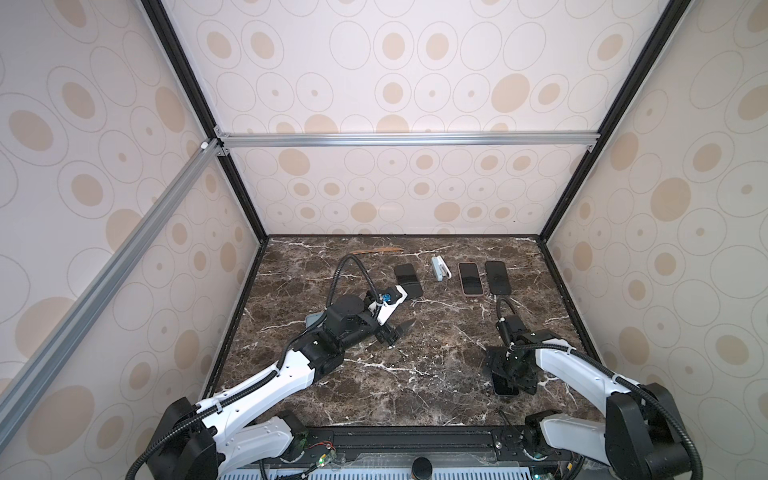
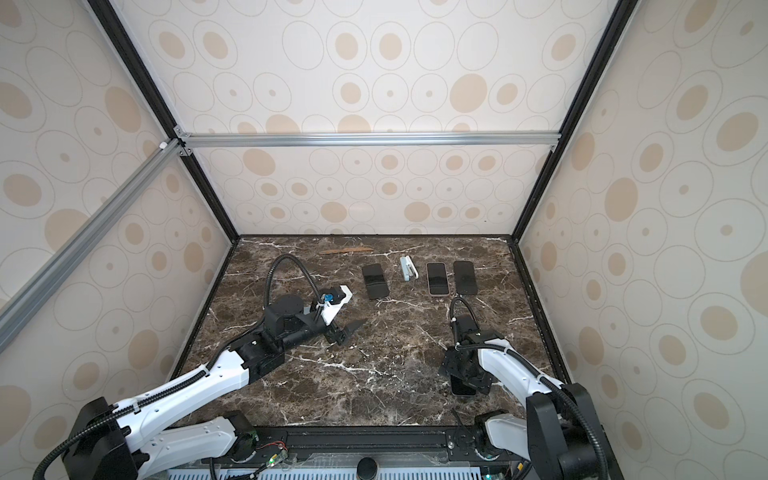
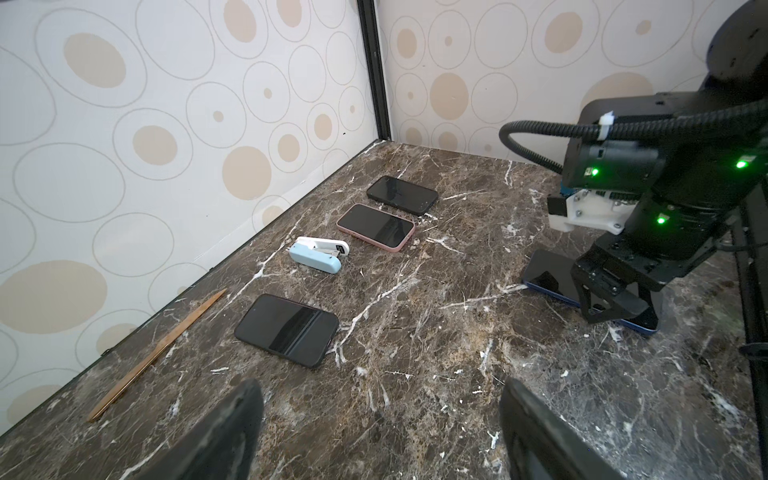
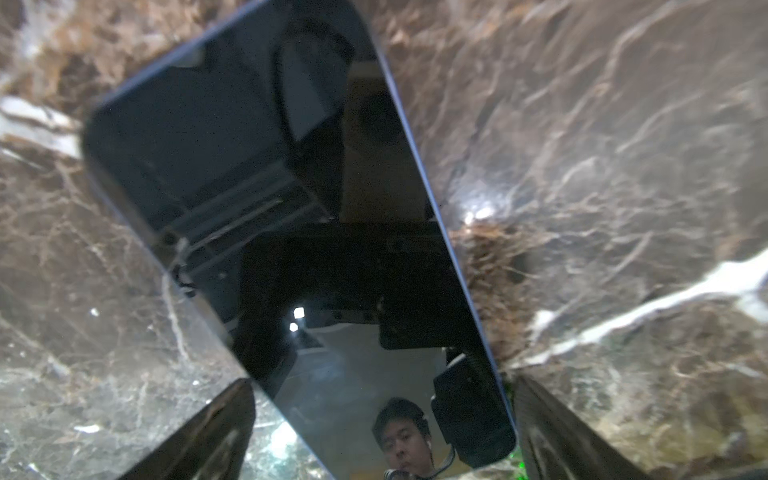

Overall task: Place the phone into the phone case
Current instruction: 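Lower the right gripper and grasp the black phone by its short edge, then lift the black phone with the right gripper and hold it upright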

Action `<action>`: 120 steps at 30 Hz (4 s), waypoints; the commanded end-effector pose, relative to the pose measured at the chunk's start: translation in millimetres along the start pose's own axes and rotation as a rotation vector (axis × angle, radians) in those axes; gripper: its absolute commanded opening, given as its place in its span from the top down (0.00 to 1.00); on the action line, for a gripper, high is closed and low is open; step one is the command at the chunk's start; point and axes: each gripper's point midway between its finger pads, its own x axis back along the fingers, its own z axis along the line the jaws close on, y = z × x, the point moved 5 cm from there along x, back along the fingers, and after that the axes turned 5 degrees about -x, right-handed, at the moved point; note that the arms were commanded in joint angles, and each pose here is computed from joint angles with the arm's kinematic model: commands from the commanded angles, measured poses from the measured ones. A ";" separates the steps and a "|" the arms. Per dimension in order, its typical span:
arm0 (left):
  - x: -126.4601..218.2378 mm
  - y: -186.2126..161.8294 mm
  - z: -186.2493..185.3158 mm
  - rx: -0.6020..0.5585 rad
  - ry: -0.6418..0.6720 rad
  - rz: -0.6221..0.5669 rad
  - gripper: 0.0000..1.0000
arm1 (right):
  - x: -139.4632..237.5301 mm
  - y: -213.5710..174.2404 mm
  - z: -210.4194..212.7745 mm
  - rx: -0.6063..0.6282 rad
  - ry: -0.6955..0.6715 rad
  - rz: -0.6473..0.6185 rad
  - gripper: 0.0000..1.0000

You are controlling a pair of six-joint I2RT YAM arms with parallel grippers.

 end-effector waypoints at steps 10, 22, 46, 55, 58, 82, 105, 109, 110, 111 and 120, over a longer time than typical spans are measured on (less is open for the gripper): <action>6.4 13.0 0.9 -0.032 0.010 -0.040 0.11 | -9.1 -1.5 11.8 0.010 0.049 0.066 0.19; 4.0 10.3 6.4 -0.003 0.055 -0.022 0.10 | -8.1 1.4 26.0 0.107 0.148 0.029 0.50; -29.6 3.4 27.1 0.438 -0.023 0.081 0.10 | 77.3 -5.4 177.0 0.667 0.538 -0.471 0.53; -20.5 -2.7 58.4 0.519 0.048 0.054 0.11 | 47.4 -4.0 179.5 0.682 0.416 -0.393 0.19; -15.7 -2.1 62.9 0.497 0.077 0.048 0.11 | 40.0 -0.7 168.3 0.692 0.303 -0.376 0.00; -11.4 -1.9 67.0 0.473 0.105 0.051 0.11 | -13.1 -20.5 157.7 0.785 0.153 -0.096 0.24; -10.8 -13.9 79.0 0.474 0.198 0.111 0.11 | -33.5 -16.5 147.1 0.740 0.014 -0.055 0.56; -7.9 -13.0 82.2 0.466 0.218 0.108 0.11 | -21.4 -11.1 149.7 0.747 0.013 -0.101 0.63; -7.3 -13.1 83.3 0.464 0.225 0.108 0.11 | -18.8 -9.5 149.9 0.743 0.014 -0.117 0.63; -6.9 -14.4 84.0 0.465 0.233 0.111 0.11 | -15.7 -7.6 150.1 0.737 0.018 -0.138 0.64; -5.8 -20.1 90.9 0.468 0.276 0.132 0.11 | 6.9 3.8 149.5 0.730 0.030 -0.276 0.68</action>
